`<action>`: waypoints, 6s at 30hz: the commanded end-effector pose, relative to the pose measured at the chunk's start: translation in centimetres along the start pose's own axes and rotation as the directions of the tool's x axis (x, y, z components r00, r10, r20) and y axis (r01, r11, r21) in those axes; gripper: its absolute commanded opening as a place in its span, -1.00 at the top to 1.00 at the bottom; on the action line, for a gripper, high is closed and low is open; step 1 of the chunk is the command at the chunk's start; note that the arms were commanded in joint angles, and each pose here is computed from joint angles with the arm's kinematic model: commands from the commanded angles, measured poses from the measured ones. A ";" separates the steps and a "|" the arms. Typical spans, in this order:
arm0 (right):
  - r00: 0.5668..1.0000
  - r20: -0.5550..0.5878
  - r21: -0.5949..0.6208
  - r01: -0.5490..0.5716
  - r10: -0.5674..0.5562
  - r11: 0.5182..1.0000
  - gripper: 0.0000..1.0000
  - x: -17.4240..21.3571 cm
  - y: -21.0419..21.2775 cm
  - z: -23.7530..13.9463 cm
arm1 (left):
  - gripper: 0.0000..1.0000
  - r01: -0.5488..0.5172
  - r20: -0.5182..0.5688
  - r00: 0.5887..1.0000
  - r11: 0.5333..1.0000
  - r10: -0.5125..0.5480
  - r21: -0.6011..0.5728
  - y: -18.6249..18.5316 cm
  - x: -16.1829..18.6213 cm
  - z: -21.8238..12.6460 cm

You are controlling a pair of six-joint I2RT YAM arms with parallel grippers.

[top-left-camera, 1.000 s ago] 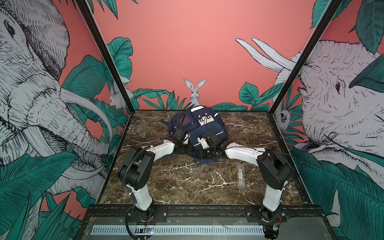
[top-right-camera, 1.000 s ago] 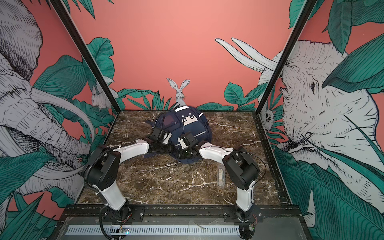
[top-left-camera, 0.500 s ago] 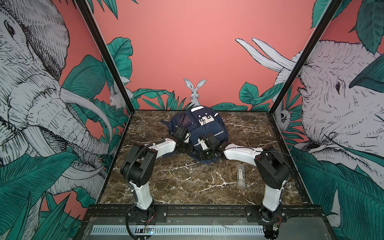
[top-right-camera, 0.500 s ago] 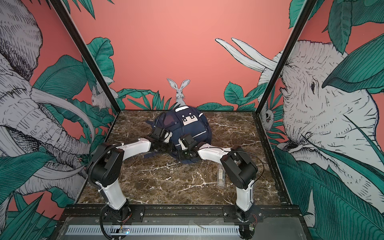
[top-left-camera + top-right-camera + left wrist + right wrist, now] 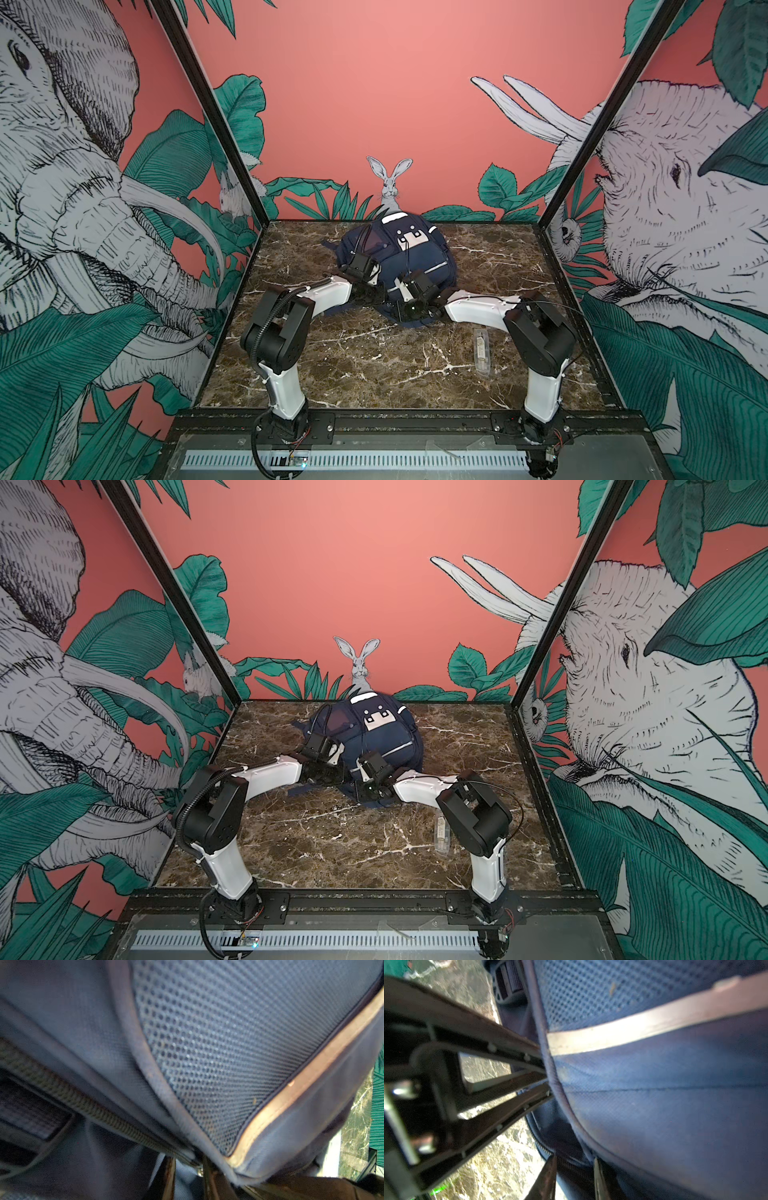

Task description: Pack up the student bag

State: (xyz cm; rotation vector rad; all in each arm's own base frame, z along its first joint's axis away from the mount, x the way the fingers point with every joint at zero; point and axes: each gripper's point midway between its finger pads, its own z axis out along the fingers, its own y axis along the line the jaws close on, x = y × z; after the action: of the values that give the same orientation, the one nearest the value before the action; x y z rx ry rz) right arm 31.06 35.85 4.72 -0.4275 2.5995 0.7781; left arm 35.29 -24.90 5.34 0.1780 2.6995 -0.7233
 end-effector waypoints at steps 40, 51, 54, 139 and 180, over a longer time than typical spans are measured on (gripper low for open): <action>0.991 0.117 0.020 -0.064 0.061 0.998 1.00 -1.0 -2.3 -1.0 | 0.58 0.149 -0.044 0.987 0.977 -0.157 -0.151 4.8 2.9 1.1; 0.992 0.120 0.055 -0.045 0.038 0.997 1.00 -0.1 -2.6 -3.9 | 0.52 0.252 -0.048 0.964 0.956 -0.262 -0.148 5.6 3.5 1.3; 0.992 0.127 0.079 -0.033 0.023 0.996 1.00 0.3 -3.0 -5.0 | 0.52 0.280 -0.045 0.956 0.950 -0.289 -0.137 5.8 3.4 1.3; 0.993 0.118 0.151 -0.004 -0.014 0.989 0.21 -4.4 -7.4 -8.0 | -0.08 0.106 0.027 0.994 0.991 -0.108 0.080 -6.9 -2.4 -0.7; 0.998 0.059 -0.028 0.022 -0.021 0.999 0.14 -4.1 -5.6 -5.3 | 1.00 0.049 0.104 0.993 0.997 -0.055 0.061 -6.6 -4.6 -2.6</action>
State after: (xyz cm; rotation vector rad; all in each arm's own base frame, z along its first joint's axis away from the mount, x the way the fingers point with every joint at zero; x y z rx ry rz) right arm 35.27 27.81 7.59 -0.4033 2.5575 0.7263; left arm 36.63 -29.56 8.95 0.0382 2.6718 -0.7891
